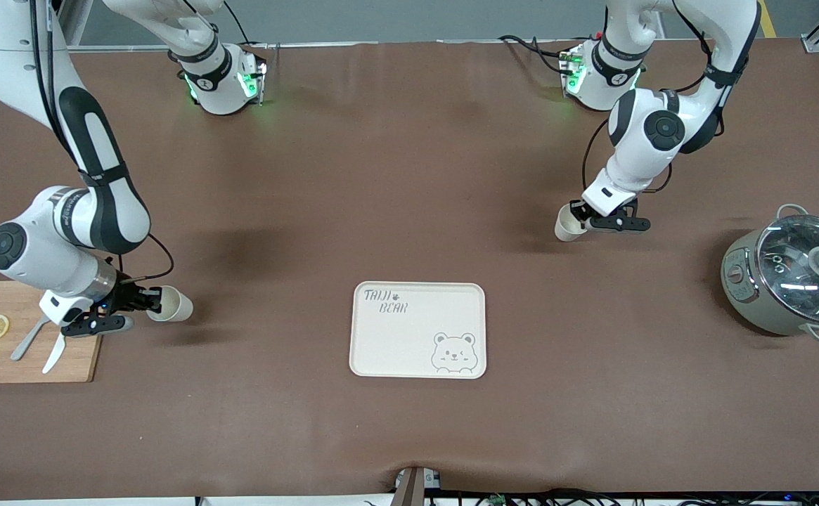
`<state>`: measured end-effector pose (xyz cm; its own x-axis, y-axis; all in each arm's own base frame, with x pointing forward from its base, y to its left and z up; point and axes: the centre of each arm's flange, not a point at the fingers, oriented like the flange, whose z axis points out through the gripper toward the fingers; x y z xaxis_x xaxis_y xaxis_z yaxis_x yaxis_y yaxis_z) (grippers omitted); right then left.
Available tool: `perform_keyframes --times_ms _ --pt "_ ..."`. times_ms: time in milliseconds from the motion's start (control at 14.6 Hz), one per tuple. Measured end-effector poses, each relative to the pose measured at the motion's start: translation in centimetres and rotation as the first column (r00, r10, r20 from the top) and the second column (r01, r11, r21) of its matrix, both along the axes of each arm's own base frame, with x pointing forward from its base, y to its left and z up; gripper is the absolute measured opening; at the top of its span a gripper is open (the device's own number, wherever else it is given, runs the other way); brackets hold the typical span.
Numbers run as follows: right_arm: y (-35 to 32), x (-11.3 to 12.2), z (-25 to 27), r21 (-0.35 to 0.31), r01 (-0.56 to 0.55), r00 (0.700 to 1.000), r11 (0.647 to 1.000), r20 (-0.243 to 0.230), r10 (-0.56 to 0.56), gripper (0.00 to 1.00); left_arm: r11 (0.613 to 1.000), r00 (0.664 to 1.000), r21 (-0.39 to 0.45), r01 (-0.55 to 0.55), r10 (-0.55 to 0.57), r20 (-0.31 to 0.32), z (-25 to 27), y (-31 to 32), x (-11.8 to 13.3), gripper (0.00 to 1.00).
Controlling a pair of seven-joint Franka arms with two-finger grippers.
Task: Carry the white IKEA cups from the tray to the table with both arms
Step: 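Lower the cup near the pot with the left gripper while the right lowers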
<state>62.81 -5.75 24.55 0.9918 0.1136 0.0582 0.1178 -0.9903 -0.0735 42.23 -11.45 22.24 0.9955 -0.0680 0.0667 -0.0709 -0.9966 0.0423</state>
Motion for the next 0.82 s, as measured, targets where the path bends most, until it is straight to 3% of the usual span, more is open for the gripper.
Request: perform_keyframes --times_ms 616,685,822 --pt "0.2 0.1 -0.9 -0.004 0.000 1.000 1.000 0.012 0.000 0.04 1.000 1.000 -0.002 0.017 -0.017 0.016 0.5 0.0 0.5 0.95" --pt "0.1 0.1 -1.1 -0.006 0.001 1.000 1.000 0.018 -0.001 0.04 1.000 1.000 -0.002 0.017 -0.017 0.016 0.7 0.0 0.5 1.00" --pt "0.1 -0.1 -1.5 -0.009 0.002 1.000 1.000 0.023 -0.002 0.04 1.000 1.000 -0.002 0.017 -0.017 0.011 1.2 0.0 0.6 1.00"
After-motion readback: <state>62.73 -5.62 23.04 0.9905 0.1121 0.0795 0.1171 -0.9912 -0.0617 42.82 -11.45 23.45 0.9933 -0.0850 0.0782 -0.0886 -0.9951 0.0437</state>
